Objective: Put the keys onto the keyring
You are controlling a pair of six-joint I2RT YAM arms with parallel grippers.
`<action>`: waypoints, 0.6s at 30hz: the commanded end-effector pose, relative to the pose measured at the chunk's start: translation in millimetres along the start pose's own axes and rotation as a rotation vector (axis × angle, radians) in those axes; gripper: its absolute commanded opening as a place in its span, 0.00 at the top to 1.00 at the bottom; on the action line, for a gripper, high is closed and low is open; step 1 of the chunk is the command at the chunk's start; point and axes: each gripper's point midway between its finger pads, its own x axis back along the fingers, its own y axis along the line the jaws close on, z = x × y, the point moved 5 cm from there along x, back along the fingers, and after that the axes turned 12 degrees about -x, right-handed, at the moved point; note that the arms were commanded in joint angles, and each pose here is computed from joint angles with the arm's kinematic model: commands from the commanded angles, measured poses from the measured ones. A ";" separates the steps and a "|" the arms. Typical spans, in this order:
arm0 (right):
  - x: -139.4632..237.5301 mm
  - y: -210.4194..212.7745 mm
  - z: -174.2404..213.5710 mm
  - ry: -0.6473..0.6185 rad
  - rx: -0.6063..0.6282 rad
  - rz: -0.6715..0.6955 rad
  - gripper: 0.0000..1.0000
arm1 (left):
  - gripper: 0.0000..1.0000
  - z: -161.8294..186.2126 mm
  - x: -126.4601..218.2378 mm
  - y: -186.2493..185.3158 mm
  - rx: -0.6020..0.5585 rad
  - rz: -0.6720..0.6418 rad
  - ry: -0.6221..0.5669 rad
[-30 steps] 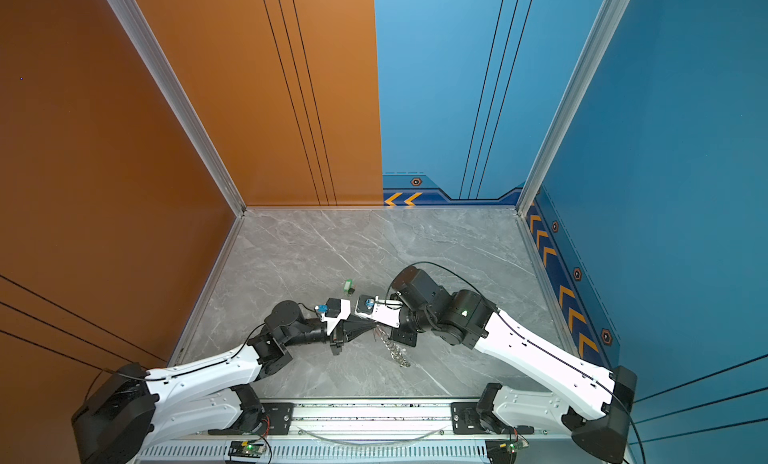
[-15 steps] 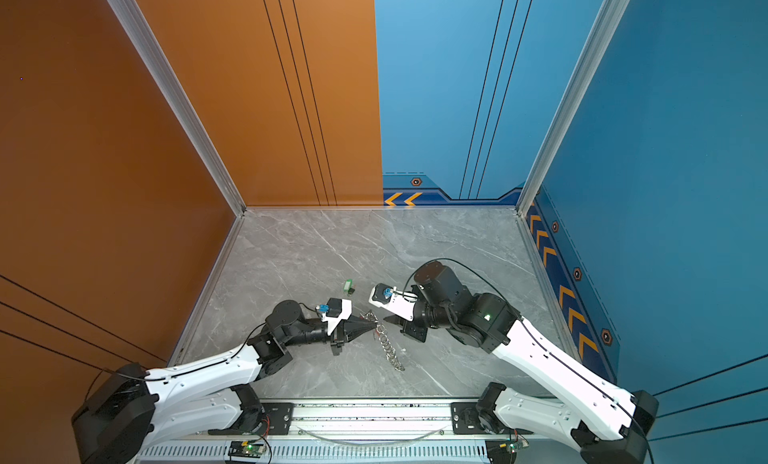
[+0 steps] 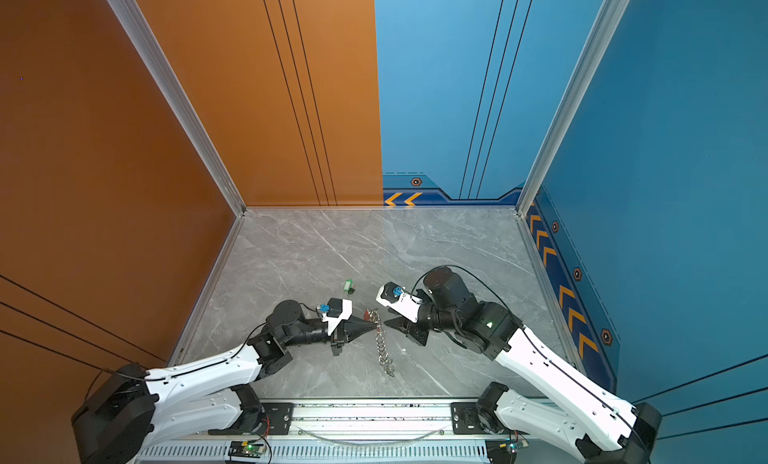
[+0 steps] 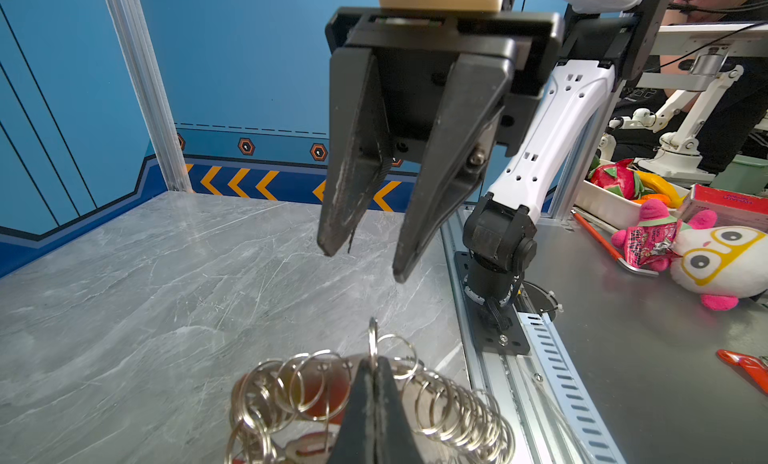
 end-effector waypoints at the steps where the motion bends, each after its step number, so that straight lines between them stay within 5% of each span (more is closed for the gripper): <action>1: -2.2 3.2 -6.9 -0.052 -0.020 -0.048 0.70 | 1.00 -23.5 -1.2 5.2 -0.043 -0.005 -0.065; 18: -18.3 -8.9 3.6 -0.066 -0.119 0.013 0.70 | 1.00 -33.1 4.8 11.5 -0.061 -0.077 -0.087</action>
